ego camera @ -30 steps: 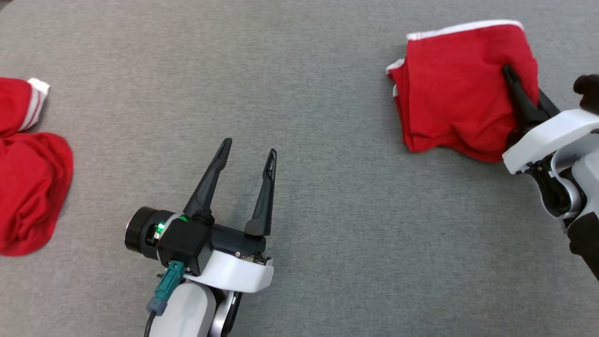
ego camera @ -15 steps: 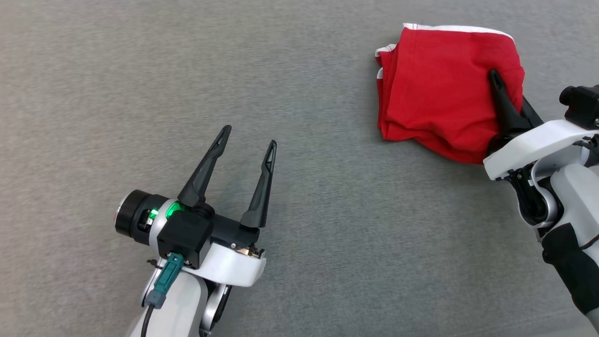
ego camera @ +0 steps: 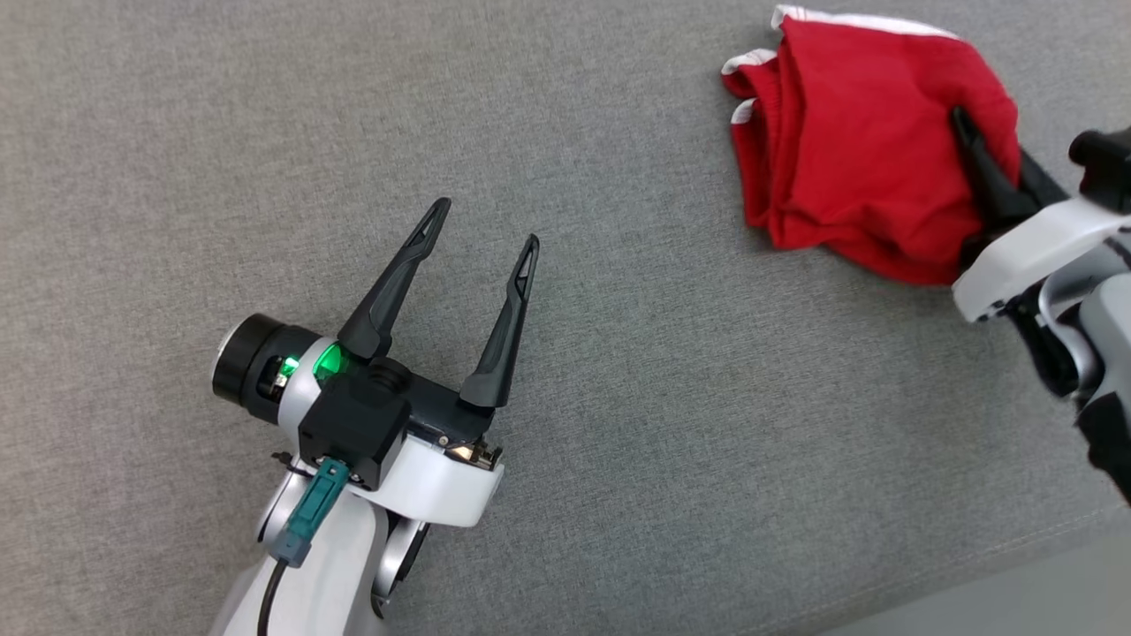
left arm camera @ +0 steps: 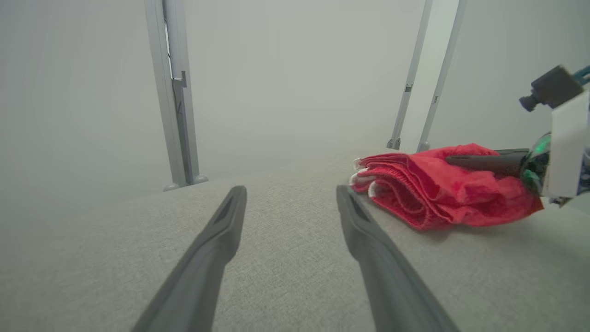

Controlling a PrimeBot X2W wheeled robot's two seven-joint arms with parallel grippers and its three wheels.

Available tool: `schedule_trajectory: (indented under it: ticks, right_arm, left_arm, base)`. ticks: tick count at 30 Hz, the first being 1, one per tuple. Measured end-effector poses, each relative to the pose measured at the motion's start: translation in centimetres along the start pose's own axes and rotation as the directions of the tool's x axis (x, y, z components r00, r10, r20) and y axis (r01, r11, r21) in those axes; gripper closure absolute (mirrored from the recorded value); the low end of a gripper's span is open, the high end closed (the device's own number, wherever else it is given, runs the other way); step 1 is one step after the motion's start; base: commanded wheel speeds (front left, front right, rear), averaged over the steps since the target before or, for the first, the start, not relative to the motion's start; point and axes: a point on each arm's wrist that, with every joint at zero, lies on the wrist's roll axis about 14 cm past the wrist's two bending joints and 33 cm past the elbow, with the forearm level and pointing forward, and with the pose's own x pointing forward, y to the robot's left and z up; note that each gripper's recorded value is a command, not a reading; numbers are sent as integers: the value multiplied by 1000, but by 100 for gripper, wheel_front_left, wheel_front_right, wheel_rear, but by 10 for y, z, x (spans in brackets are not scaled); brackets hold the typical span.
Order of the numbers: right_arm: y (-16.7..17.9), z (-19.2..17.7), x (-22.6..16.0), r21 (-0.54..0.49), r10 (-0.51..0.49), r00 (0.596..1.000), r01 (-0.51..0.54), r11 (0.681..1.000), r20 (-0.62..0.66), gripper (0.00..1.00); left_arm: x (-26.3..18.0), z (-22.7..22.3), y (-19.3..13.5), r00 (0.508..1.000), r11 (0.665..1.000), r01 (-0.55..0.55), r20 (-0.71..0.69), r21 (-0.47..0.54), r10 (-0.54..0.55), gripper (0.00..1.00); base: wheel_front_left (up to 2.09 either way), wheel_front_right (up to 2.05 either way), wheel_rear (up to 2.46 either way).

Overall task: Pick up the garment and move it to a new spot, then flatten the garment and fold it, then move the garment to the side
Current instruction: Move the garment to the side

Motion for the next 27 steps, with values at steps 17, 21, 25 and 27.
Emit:
schedule_trajectory:
  ticks: [17,21,25,27]
  right_arm:
    - [-66,13,47,-291,-55,998,46,956,-23,100]
    - [-75,17,50,-319,-68,998,59,946,-16,100]
    - [-89,30,51,-359,-91,996,87,929,6,100]
    - [-91,34,51,-370,-93,996,92,925,13,100]
  left_arm:
    - [2,-21,24,1000,1000,-1,-13,16,1,0]
    - [0,-24,28,1000,1000,-4,-21,22,4,0]
    - [1,-27,27,1000,1000,2,-25,24,-1,0]
    - [1,-27,25,1000,1000,9,-24,23,-8,0]
  base:
    - [0,0,0]
    - [0,0,0]
    - [0,0,0]
    - [0,0,0]
